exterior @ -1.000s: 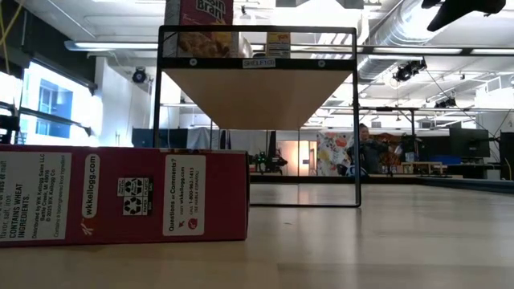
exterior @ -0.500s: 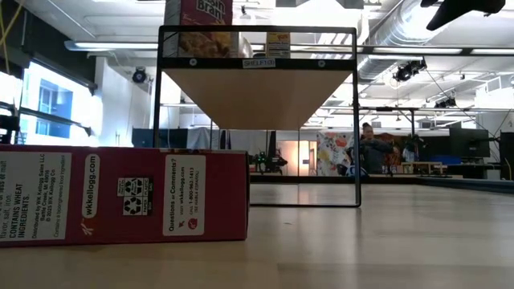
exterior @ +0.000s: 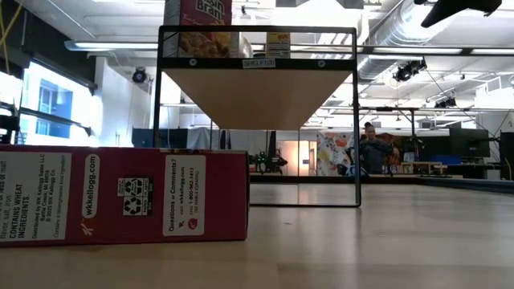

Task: Stack cereal on shelf
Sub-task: Put the left purple cereal box on the shelf

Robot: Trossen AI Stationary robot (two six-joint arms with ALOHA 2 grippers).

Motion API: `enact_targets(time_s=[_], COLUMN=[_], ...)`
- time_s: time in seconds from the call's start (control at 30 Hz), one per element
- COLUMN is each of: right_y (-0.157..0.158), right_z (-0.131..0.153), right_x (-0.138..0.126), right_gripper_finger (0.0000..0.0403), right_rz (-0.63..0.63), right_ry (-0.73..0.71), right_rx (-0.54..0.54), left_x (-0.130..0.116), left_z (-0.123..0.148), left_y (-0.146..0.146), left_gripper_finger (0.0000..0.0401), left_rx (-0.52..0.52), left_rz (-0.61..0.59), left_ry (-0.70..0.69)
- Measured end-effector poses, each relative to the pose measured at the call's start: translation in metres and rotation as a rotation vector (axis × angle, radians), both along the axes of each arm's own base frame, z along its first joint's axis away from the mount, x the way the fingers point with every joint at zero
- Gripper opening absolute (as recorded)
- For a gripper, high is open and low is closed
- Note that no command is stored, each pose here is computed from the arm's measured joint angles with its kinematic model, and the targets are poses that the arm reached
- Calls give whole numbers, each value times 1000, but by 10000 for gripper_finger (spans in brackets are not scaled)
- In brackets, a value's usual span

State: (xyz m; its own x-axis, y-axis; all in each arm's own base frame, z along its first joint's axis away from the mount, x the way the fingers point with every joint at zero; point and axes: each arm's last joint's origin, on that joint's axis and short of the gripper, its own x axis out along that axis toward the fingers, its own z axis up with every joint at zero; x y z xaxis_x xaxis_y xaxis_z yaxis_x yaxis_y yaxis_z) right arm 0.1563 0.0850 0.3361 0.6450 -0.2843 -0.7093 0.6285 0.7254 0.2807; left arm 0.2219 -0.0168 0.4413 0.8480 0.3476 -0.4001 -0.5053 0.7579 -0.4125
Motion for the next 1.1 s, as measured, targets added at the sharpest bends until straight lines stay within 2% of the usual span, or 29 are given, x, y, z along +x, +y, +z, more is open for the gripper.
enact_targets(time_s=[0.07,0.13,0.2,0.27,0.33,0.47,0.6,0.7,0.83,0.97,1.1], right_y=[0,0,1,1,0,0,-1,-1,0,0,0], right_z=[0,0,1,1,2,2,2,2,2,2,2], right_x=[0,1,1,2,2,2,2,2,2,2,2], right_gripper_finger=[210,210,210,210,210,210,210,210,210,210,210], right_rz=[-1,-3,-5,-26,-48,-75,-96,-101,-107,-111,-110], right_ry=[-3,-9,-20,-35,-50,-67,-80,-84,-90,-92,-92], right_rx=[3,7,12,18,19,21,27,30,38,42,42], left_x=[-14,-27,-36,-43,-46,-47,-55,-55,-38,-22,-10], left_z=[6,1,-10,-31,-53,-84,-106,-123,-142,-155,-154], left_y=[-4,-11,-22,-34,-48,-82,-113,-126,-135,-133,-124], left_gripper_finger=[161,105,39,13,12,2,1,0,0,0,0], left_rx=[23,35,10,-48,-142,-405,-573,-593,-574,-550,-525], left_rz=[4,-6,-34,-60,-81,-144,-141,-47,21,78,103], left_ry=[-27,-18,-21,-8,-31,-145,-126,-85,-38,-10,-37])
